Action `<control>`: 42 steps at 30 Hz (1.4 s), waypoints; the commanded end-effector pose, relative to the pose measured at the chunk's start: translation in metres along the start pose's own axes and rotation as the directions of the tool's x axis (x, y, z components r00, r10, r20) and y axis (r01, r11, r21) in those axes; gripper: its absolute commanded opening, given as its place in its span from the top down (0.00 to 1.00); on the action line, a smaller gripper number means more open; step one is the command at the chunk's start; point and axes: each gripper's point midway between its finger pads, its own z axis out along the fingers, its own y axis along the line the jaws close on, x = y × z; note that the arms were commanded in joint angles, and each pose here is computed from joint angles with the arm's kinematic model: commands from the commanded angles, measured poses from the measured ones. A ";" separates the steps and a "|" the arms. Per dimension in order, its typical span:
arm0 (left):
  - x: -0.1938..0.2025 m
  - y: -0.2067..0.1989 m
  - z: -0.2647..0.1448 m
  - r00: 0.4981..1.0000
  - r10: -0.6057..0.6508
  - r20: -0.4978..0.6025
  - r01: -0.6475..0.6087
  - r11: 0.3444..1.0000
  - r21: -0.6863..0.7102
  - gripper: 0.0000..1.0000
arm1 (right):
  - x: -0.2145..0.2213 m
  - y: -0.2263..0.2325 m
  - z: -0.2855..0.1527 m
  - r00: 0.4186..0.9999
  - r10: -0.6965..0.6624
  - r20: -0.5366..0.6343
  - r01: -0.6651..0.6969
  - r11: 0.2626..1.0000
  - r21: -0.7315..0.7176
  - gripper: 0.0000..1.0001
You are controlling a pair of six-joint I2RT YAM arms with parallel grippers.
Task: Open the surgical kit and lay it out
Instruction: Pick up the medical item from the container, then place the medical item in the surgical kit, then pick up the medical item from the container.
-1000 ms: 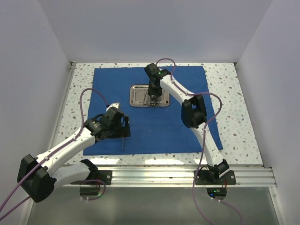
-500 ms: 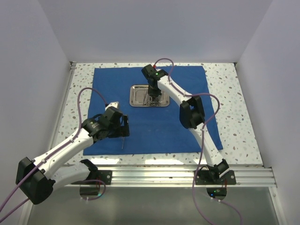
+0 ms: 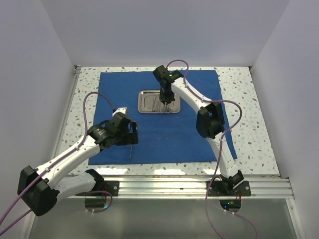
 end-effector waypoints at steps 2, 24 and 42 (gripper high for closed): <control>-0.033 -0.015 -0.005 0.996 0.019 0.084 -0.021 1.000 0.017 0.00 | -0.004 0.001 -0.074 0.998 0.045 0.040 -0.040 0.993 -0.114 1.00; -0.198 -0.106 0.099 0.988 0.099 0.116 -0.098 0.995 -0.012 0.00 | 0.193 -0.004 -0.088 0.985 -0.137 -0.105 0.110 0.967 -0.229 0.29; -0.202 -0.098 0.204 0.983 0.179 0.038 -0.177 0.983 -0.049 0.33 | 0.126 -0.088 -0.217 0.983 -0.081 0.164 0.111 0.977 -0.184 0.26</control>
